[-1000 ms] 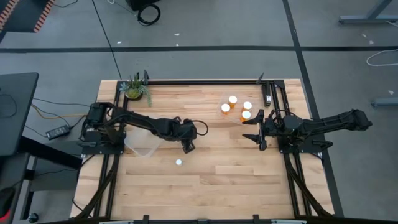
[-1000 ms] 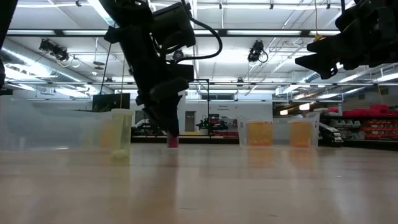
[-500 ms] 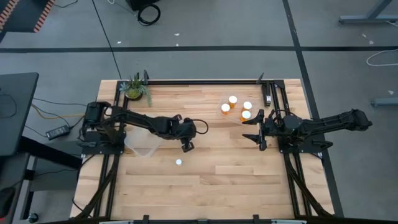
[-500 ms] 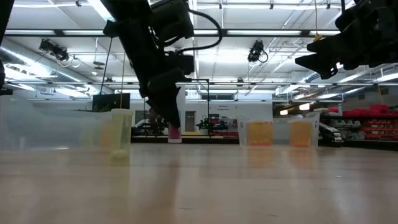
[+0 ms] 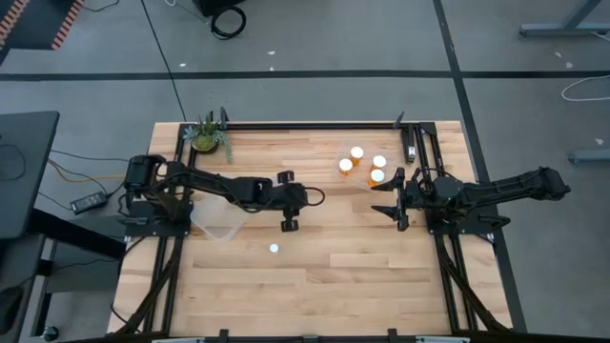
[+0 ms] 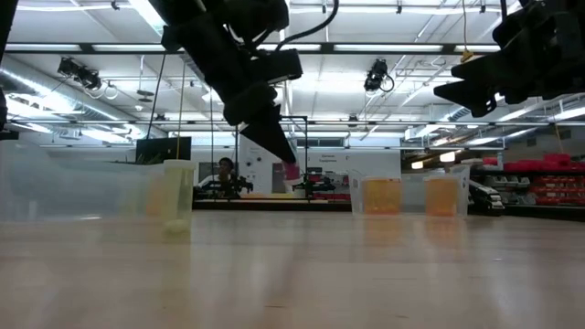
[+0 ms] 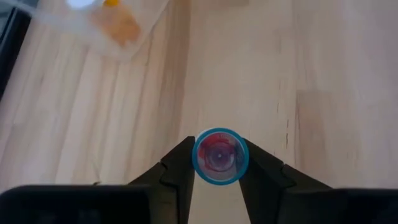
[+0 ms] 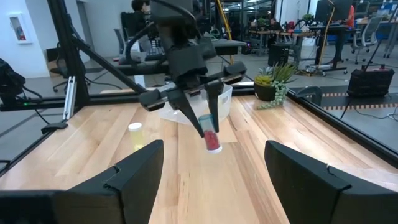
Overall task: Pick and place medicine bottles into bin by pill shape (circle, oval)
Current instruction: Put the small blue pill bottle into the left transparent bin
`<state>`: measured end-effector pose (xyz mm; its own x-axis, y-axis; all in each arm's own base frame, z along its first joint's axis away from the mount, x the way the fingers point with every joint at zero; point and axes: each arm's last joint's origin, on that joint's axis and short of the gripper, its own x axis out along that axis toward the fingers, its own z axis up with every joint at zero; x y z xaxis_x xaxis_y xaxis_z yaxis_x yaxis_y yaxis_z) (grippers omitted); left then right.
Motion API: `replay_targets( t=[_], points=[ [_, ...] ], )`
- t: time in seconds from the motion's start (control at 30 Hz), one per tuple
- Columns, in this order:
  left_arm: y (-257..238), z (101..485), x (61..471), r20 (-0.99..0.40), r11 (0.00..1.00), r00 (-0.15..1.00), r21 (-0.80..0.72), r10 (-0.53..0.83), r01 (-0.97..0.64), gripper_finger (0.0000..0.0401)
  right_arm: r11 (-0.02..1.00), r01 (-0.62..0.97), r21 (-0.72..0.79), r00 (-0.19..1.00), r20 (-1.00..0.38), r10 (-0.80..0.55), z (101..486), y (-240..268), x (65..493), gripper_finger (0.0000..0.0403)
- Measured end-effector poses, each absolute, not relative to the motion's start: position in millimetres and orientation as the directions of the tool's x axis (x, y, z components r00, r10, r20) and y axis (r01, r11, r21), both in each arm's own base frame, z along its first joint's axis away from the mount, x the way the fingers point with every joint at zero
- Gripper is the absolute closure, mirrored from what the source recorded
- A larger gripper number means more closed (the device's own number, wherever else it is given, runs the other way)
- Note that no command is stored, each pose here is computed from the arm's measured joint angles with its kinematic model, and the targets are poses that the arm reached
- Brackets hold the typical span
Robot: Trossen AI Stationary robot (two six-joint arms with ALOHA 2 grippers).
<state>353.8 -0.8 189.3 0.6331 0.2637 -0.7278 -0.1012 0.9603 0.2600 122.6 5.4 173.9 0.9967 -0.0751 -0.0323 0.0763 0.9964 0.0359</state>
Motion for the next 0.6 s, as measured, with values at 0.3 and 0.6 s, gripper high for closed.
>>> replay_targets(
  t=[0.3,0.6],
  points=[
    [-4.9,196.2,362.0,-0.671,0.979,0.729,0.202,0.136,0.003,0.0287,0.996,0.076,0.035,0.997,-0.036,-0.075,173.6,5.4,122.6,0.0116],
    [-8.7,205.9,370.2,-0.576,0.983,0.818,0.159,0.016,0.093,0.0288,0.976,0.067,-0.209,0.997,-0.035,-0.076,173.7,5.4,122.6,0.0116]
  ],
)
